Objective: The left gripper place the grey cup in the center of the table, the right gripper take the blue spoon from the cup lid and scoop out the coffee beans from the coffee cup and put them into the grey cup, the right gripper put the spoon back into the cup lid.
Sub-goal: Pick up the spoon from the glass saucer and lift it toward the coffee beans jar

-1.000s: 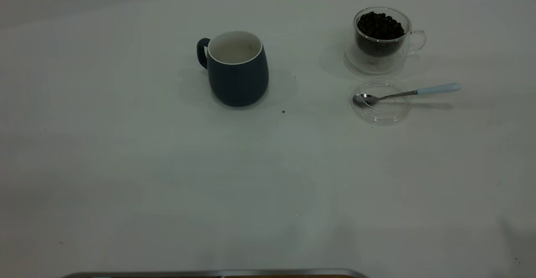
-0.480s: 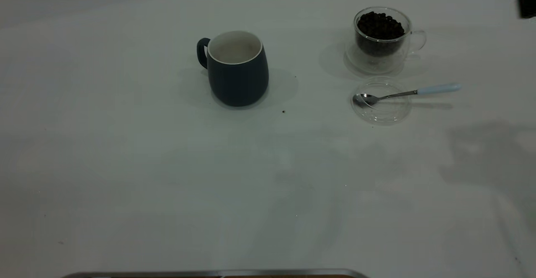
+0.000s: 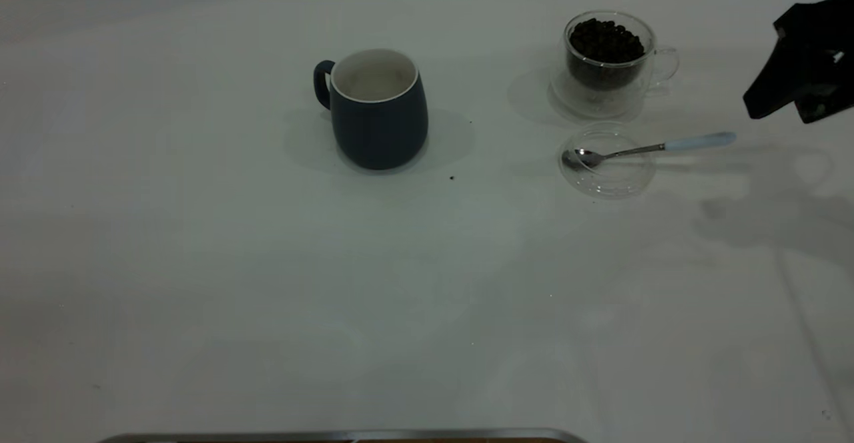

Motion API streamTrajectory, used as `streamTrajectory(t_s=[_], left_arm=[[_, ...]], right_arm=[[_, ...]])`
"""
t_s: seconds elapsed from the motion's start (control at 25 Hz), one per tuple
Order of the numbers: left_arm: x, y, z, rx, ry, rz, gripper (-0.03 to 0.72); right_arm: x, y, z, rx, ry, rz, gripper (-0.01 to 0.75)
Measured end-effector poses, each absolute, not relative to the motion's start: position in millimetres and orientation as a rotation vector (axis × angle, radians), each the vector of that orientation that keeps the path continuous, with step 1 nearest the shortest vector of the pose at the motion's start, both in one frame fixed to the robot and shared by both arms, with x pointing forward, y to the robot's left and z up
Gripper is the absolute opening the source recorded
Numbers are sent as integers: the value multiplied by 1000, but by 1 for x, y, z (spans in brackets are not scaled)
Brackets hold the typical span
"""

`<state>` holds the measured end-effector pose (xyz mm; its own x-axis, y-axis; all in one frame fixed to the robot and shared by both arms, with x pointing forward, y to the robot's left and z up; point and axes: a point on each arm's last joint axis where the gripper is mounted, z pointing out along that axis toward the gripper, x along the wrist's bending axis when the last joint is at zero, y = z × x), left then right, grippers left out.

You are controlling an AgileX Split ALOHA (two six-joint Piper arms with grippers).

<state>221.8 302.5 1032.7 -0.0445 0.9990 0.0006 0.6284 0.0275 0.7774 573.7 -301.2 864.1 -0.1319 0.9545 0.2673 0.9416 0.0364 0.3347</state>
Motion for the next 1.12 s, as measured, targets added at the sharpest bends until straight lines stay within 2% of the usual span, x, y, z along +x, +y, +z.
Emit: streamTrajectory(t_s=[0.52,1.12], left_arm=[[222,303,1033,1658,1733,828,508],[222,303,1033,1660,1732,829,508]], right_arm=[[603,-347,812,2213,2236,1041,557],[621,-346,765,2271,2334,1185,557]])
